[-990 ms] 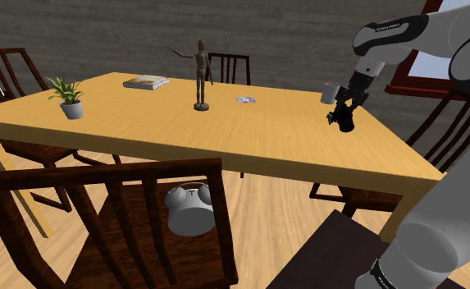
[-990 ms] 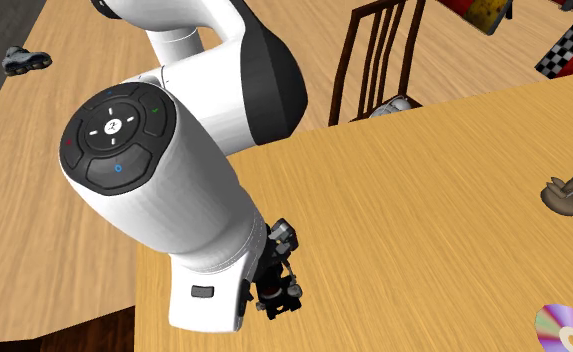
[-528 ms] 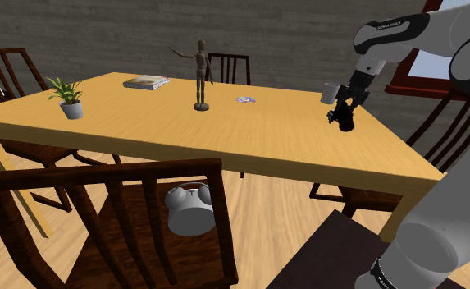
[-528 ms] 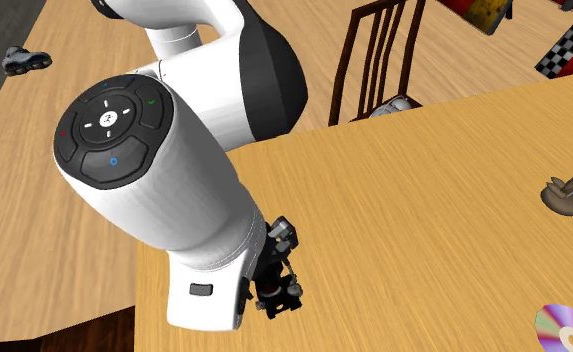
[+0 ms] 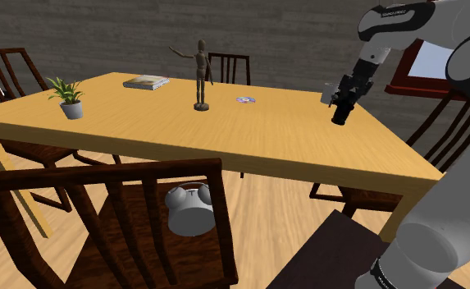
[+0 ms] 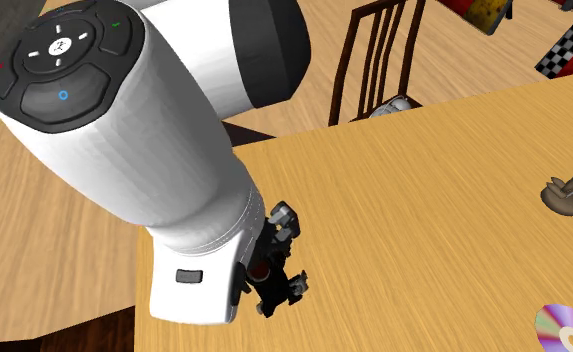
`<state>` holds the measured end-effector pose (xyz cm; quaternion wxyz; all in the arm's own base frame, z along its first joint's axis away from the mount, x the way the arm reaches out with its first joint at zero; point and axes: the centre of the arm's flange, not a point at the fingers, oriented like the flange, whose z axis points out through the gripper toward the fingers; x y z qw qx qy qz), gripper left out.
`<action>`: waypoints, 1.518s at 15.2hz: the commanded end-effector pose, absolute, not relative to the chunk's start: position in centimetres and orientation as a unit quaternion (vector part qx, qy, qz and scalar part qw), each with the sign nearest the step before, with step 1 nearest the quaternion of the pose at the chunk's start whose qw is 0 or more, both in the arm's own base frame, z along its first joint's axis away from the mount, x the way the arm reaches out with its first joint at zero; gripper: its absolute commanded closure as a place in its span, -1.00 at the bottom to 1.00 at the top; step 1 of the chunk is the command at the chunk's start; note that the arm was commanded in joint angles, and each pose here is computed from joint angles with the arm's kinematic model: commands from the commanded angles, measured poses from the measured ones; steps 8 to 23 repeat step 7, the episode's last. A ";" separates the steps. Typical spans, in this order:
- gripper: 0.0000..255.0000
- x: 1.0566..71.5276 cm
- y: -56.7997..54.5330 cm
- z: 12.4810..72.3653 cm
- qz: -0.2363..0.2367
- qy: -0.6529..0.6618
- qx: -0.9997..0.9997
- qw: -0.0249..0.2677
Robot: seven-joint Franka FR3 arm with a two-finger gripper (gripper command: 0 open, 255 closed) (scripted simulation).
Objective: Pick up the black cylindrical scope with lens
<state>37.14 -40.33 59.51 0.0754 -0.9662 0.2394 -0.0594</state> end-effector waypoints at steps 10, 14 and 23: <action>1.00 37.1 -40.3 62.8 -0.060 0.239 -0.966 0.075; 1.00 37.1 -40.3 62.8 -0.060 0.239 -0.966 0.075; 1.00 37.1 -40.3 62.8 -0.060 0.239 -0.966 0.075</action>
